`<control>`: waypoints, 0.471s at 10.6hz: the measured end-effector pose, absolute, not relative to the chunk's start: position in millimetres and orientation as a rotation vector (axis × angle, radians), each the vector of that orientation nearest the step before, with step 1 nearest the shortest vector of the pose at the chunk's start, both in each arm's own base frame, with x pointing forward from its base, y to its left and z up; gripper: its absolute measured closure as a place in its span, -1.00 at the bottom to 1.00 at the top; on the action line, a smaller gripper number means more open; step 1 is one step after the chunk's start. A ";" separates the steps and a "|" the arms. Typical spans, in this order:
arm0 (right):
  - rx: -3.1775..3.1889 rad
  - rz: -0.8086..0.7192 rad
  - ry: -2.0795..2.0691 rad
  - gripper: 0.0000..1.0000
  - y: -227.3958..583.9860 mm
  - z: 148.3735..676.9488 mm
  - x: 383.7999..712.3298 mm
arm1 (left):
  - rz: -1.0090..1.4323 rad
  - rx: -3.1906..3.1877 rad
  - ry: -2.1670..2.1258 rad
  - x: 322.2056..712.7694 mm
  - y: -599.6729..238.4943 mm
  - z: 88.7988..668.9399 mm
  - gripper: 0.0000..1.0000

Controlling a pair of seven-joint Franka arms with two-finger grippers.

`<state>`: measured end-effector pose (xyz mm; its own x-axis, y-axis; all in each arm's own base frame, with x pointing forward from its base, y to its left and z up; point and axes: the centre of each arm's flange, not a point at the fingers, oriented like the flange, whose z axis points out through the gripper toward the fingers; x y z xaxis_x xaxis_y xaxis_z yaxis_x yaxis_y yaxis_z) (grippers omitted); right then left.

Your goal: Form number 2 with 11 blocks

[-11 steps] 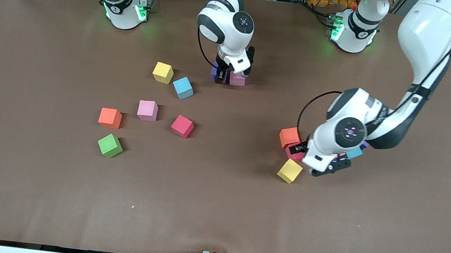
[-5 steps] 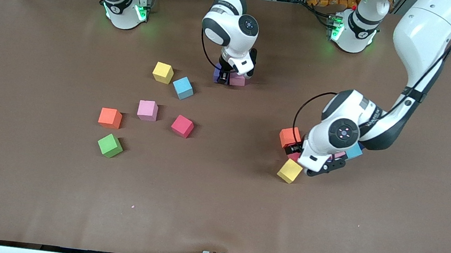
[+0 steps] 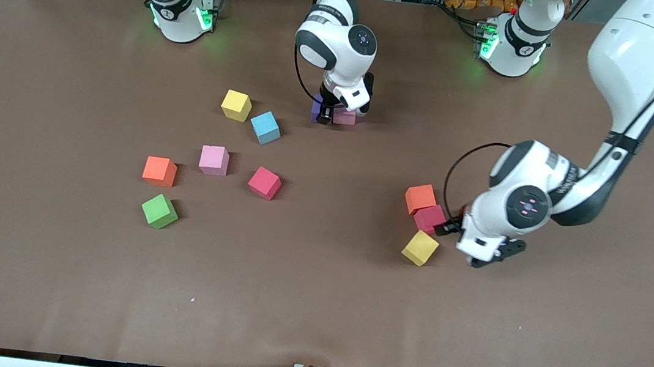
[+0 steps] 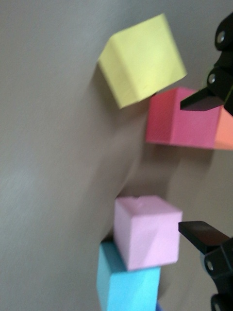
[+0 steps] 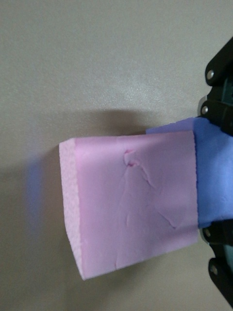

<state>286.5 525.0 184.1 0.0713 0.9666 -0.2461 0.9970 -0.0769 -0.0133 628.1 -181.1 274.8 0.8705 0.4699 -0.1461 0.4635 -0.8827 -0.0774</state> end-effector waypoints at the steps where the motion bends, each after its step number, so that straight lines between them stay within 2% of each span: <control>1: 2.181 -0.282 2.015 -0.40 526.2 183.9 287.3 | 0.233 -3.000 -0.696 632.2 -164.4 272.9 -1.00; 3: 2.185 -0.276 2.011 -0.93 527.8 184.2 288.5 | 0.199 -3.029 -0.357 636.0 -146.0 269.8 -1.00; 5: 2.190 -0.260 2.009 -1.00 532.8 194.8 291.9 | 0.209 -3.056 0.004 636.4 -143.1 269.3 -1.00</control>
<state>291.9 532.8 194.8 0.0836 0.9689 -0.2331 0.9963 -0.0863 -0.0014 636.4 -143.1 269.3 0.9907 0.0025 -0.1358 -0.0082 -0.9969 -0.0781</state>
